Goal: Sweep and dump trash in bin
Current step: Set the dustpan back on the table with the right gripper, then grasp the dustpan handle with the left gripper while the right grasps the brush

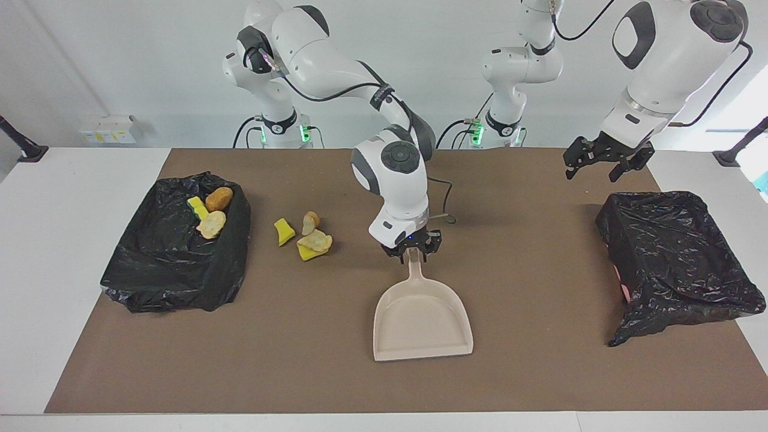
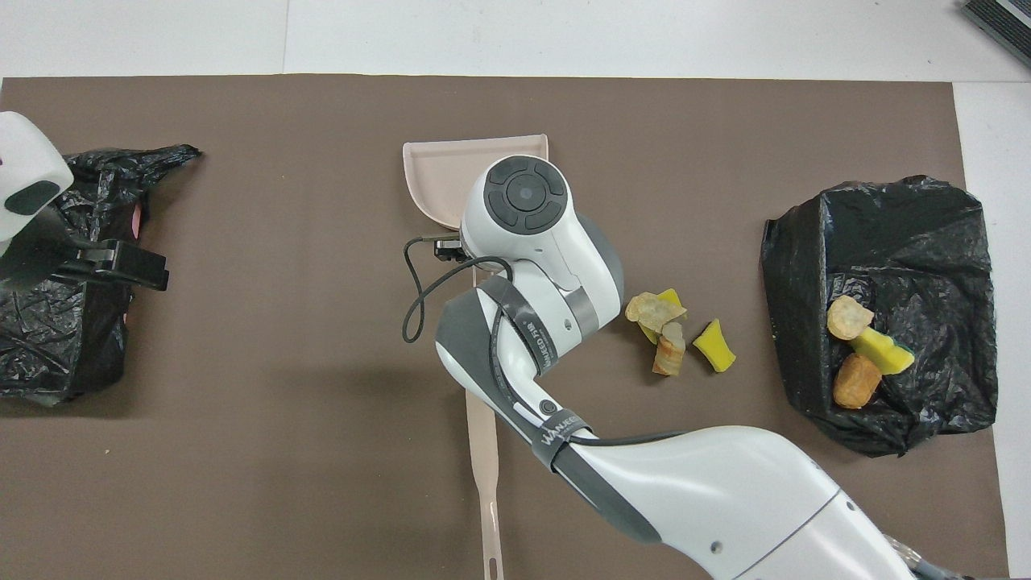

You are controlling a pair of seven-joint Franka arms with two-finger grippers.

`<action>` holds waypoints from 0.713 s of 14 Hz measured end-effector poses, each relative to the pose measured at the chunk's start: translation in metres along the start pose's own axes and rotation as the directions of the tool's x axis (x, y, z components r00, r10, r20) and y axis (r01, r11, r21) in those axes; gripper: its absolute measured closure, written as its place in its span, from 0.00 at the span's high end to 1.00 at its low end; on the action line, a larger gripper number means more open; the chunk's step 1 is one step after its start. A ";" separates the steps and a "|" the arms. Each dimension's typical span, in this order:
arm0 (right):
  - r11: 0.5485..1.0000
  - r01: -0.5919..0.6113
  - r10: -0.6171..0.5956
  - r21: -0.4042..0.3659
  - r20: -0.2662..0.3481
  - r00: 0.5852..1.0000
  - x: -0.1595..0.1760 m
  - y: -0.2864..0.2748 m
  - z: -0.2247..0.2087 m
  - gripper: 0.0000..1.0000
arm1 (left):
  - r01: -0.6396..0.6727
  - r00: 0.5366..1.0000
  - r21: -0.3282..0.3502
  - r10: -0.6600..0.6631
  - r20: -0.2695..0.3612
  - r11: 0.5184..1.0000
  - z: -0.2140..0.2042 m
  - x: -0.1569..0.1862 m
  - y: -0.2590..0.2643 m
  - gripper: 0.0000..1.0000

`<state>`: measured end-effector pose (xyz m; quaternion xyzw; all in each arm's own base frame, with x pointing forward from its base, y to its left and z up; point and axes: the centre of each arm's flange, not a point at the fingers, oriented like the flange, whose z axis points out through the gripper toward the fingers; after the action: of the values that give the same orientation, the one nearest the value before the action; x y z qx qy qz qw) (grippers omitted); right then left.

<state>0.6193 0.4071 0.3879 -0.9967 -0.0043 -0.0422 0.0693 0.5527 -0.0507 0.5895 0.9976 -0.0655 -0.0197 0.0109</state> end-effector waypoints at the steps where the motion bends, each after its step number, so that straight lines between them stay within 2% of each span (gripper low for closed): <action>1: 1.000 0.002 -0.002 -0.014 0.018 1.000 -0.005 0.001 -0.023 0.81 | -0.005 1.000 0.000 0.005 0.001 1.000 0.001 0.001 0.003 1.00; 2: 0.999 0.001 0.001 -0.033 0.057 0.998 -0.014 0.005 -0.049 0.96 | -0.011 1.000 0.000 0.011 0.001 1.000 0.003 0.002 0.006 1.00; 3: 0.999 0.007 -0.002 -0.050 0.095 0.995 -0.023 0.010 -0.072 1.00 | -0.020 1.000 0.001 0.020 -0.002 1.000 0.004 0.003 0.011 1.00; 6: 0.993 0.095 -0.080 -0.075 0.184 0.980 -0.054 0.028 -0.121 1.00 | -0.044 0.999 0.002 0.044 -0.015 0.999 0.017 0.014 0.038 1.00; 10: 0.987 0.129 -0.102 -0.094 0.248 0.964 -0.130 0.013 -0.127 1.00 | -0.023 0.999 -0.002 0.023 -0.031 1.000 0.052 0.038 0.092 1.00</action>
<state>0.4795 0.3762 0.5000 -0.9947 -0.0684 0.0754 0.0109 0.5762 -0.1483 0.5381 0.9970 -0.0767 -0.0040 0.0132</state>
